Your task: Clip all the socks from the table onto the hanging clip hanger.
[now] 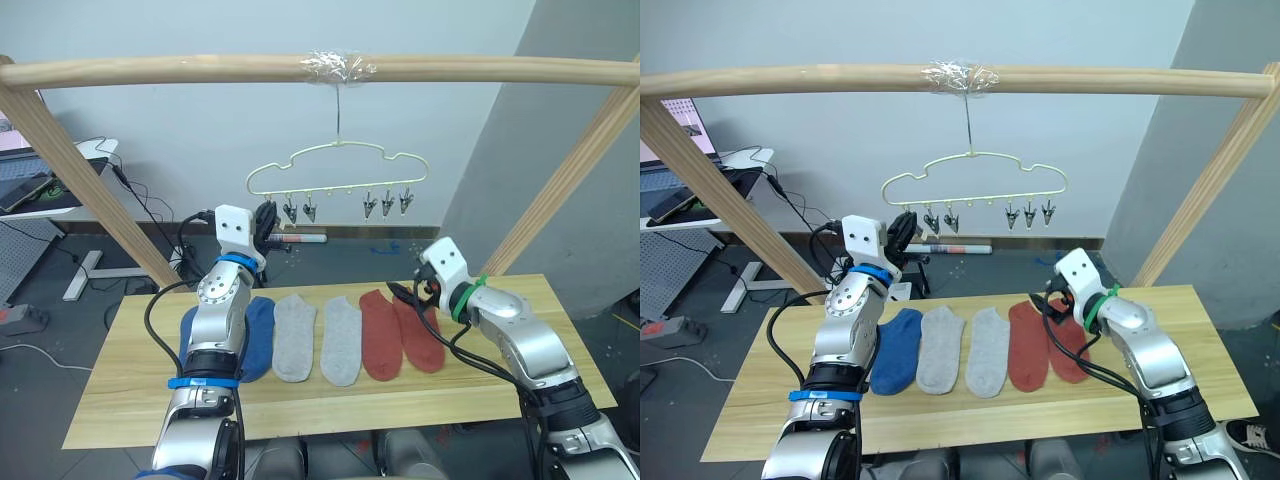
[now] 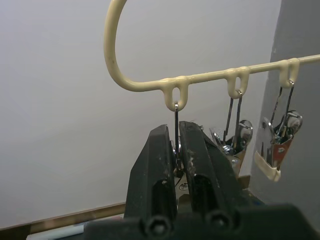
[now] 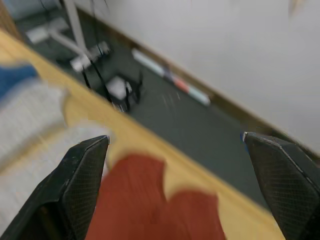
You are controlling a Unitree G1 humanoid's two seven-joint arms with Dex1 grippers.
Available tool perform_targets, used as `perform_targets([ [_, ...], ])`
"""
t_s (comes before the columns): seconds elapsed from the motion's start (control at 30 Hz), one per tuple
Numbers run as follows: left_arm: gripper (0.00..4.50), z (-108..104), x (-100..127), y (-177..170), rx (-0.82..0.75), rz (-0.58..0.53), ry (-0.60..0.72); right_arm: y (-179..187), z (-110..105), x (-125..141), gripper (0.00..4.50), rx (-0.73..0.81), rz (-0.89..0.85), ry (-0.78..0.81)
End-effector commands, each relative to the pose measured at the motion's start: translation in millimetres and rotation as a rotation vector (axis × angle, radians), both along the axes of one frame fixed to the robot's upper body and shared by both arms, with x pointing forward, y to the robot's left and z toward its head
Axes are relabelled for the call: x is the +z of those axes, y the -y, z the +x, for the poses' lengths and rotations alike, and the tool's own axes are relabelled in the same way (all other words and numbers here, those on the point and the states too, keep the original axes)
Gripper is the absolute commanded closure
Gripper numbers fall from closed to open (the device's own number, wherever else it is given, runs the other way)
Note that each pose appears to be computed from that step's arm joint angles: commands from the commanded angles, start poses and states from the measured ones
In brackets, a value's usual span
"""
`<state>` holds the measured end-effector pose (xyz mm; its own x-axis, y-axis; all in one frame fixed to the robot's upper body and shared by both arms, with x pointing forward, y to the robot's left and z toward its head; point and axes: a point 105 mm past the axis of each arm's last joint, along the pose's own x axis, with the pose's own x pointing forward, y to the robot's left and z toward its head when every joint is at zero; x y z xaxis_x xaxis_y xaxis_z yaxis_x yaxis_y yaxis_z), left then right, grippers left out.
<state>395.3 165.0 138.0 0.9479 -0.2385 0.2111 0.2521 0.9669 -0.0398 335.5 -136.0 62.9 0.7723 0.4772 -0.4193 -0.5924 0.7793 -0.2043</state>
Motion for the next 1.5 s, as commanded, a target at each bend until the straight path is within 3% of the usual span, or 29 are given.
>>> perform_targets([
  [0.03, 4.49, -6, 5, -5, 0.008, 0.006, 0.012, 9, 4, -25, 0.0, -0.065, -0.053, -0.046],
  [0.27, 4.49, -13, 1, -2, 0.002, 0.004, -0.01, 29, 18, -62, 0.0, -0.264, -0.037, -0.144],
  [0.67, 4.49, -19, 1, -4, 0.018, -0.005, -0.023, 33, 8, -96, 0.0, -0.29, 0.015, -0.247],
  [0.8, 4.5, -17, 5, -4, 0.022, -0.015, -0.019, 33, 4, -104, 0.94, -0.28, 0.038, -0.279],
  [1.0, 4.5, -17, 5, -5, 0.019, -0.014, -0.018, 37, -4, -109, 3.12, -0.271, 0.054, -0.301],
  [1.13, 4.5, -18, 3, -5, 0.008, -0.064, -0.045, 42, -6, -96, 4.45, -0.248, 0.062, -0.255],
  [1.33, 4.5, -18, -3, -12, -0.029, -0.217, -0.131, 22, -25, -49, 4.45, -0.049, 0.194, -0.232],
  [1.5, 4.5, -24, -1, -6, -0.208, -0.599, -0.269, -22, -40, 7, 4.45, 0.138, 0.423, -0.297],
])
